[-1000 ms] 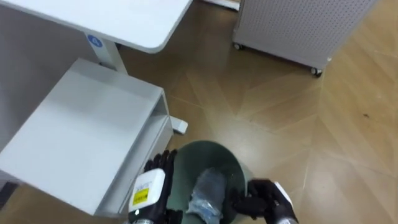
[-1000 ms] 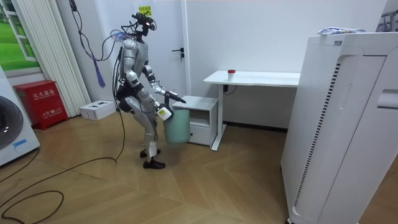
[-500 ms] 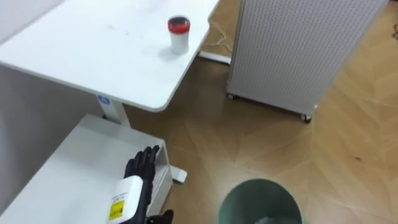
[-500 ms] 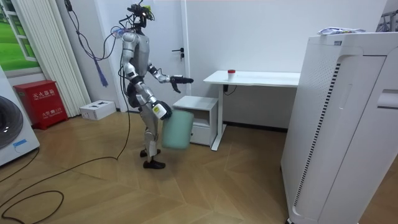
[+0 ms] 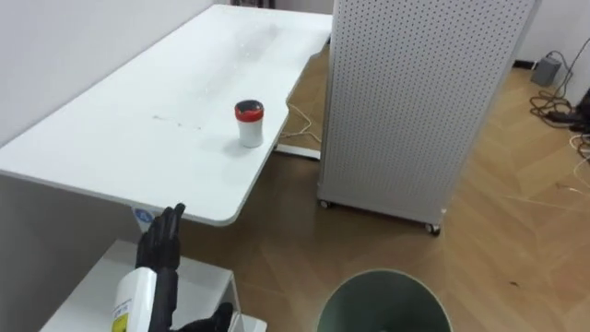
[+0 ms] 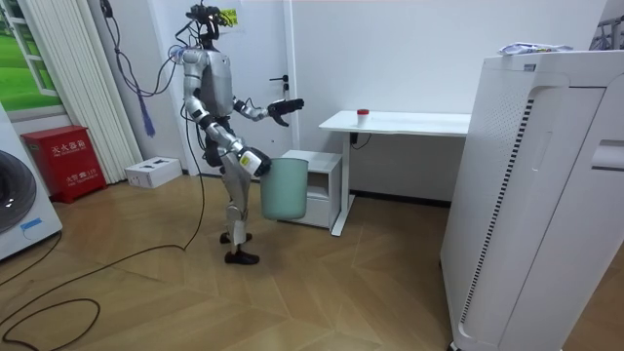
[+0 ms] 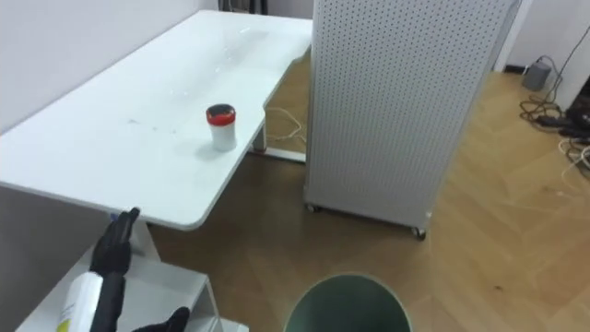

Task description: Pick garbage

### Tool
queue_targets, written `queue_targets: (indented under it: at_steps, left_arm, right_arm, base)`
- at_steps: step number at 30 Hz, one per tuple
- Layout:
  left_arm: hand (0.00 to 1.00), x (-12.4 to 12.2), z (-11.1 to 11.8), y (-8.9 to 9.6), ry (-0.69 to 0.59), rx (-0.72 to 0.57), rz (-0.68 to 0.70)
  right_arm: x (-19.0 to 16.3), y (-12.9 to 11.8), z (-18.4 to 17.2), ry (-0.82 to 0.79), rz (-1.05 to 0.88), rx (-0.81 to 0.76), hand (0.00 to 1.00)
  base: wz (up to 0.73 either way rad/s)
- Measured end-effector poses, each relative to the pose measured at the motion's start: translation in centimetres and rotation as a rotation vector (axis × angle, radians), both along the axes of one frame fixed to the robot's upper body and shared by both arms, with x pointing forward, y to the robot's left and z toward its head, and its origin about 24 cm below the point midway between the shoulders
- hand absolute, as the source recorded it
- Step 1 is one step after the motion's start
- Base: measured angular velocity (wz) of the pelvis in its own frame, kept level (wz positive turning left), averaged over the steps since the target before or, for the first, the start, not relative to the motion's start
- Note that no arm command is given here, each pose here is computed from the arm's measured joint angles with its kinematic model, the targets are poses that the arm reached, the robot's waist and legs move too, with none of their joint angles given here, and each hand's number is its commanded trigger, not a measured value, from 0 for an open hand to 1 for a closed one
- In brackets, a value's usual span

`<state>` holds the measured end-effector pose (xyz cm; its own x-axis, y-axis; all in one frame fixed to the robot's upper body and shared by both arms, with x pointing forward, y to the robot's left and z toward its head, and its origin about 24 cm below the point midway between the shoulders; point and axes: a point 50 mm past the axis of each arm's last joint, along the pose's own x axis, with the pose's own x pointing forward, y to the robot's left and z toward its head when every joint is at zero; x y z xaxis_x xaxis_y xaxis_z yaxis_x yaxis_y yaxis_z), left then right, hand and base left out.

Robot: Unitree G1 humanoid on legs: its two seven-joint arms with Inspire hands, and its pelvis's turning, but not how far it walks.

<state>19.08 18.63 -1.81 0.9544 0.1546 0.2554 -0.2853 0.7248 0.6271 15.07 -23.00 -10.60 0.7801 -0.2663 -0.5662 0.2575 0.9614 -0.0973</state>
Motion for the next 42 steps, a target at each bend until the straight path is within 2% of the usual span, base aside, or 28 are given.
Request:
queue_targets:
  at_steps: [7, 13, 22, 32, 42]
  left_arm:
    - [0.0, -0.3, 0.1, 1.7, 0.001, -0.112, 0.106]
    - [0.0, -0.3, 0.2, 2.3, -0.008, -0.221, 0.173]
    - [0.0, -0.2, 0.4, 3.2, -0.015, -0.233, 0.205]
    - [0.0, -0.2, 0.4, 3.2, -0.006, -0.233, 0.196]
    - [0.0, -0.5, -0.8, 3.3, 0.032, -0.303, 0.253]
  right_arm:
    - [-0.2, 0.6, -0.2, 0.006, 0.052, 0.043, 1.0]
    - [-0.1, 1.0, -0.3, 0.005, 0.086, 0.059, 1.0]
    - [-0.3, 1.0, -0.3, 0.014, 0.118, 0.033, 1.0]
    - [-0.4, 1.4, -0.5, 0.024, 0.153, 0.043, 1.0]
    - [-1.2, 0.7, -0.7, 0.052, 0.121, -0.004, 1.0]
  base:
    - [-0.51]
    - [-0.32]
    - [-0.02]
    - [-0.2]
    - [-0.23]
